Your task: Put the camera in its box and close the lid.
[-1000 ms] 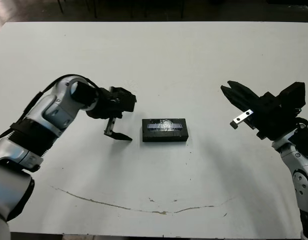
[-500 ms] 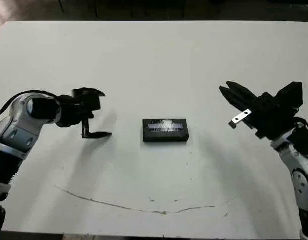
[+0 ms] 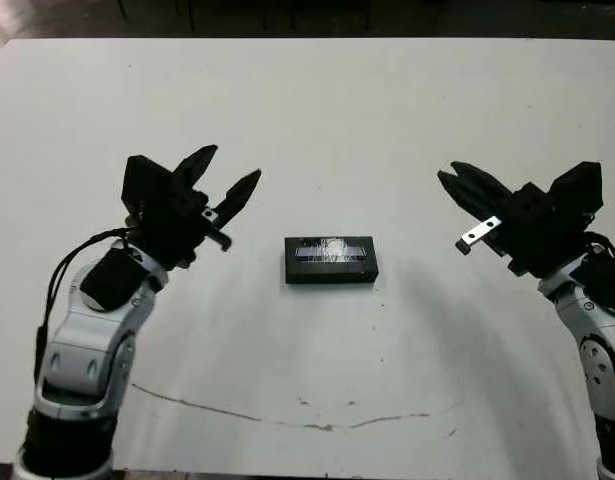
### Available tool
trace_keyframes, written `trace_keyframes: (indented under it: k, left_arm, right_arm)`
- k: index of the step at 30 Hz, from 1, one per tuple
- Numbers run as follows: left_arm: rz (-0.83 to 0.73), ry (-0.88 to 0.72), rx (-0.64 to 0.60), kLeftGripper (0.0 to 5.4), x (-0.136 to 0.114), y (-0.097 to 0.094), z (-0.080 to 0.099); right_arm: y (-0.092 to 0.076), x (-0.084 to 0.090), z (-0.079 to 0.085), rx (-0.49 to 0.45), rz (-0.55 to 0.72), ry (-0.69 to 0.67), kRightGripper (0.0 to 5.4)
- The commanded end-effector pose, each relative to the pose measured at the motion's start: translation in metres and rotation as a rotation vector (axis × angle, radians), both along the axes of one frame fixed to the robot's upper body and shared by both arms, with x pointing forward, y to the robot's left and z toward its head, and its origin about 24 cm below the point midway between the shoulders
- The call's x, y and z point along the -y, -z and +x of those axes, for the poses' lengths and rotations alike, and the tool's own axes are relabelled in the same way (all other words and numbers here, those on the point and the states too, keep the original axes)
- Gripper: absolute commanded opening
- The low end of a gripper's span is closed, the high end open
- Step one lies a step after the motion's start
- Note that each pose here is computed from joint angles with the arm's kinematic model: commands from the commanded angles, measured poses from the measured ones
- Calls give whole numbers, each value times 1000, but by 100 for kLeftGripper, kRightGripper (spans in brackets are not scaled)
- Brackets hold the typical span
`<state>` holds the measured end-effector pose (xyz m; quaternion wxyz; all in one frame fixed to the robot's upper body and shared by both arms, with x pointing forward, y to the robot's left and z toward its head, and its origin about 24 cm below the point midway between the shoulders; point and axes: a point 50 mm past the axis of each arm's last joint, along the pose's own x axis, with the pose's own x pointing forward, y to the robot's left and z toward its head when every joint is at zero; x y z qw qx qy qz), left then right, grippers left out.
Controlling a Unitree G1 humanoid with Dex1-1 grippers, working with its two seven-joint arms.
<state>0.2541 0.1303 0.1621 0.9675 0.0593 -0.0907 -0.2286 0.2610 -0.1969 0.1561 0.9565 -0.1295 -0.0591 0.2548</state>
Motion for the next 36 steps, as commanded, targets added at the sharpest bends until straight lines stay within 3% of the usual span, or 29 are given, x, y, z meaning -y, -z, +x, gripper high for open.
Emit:
trace_keyframes:
  k: [1, 4, 10, 20, 25, 30, 36]
  left_arm:
    - [-33, -10, -79, 72, 14, 4, -5]
    - [-61, -8, -147, 3, 28, 5, -8]
    - [-29, -10, -271, 1, 50, 11, -8]
    - [7, -29, -530, 1, 72, 49, -1]
    - [70, -7, -631, 1, 77, 73, -7]
    - [145, 27, -690, 1, 80, 93, -19]
    - [198, 39, -716, 1, 75, 101, -24]
  right_arm:
    - [4, 1, 1, -14, 10, 12, 0]
    - [4, 2, 1, -10, 21, 10, 0]
    - [4, 2, 1, 3, 23, 11, 0]
    - [6, 0, 1, 10, 28, 4, 0]
    - [7, 0, 0, 7, 26, 13, 0]
    - [7, -2, 0, 12, 20, 14, 0]
    - [7, -2, 1, 16, 26, 7, 0]
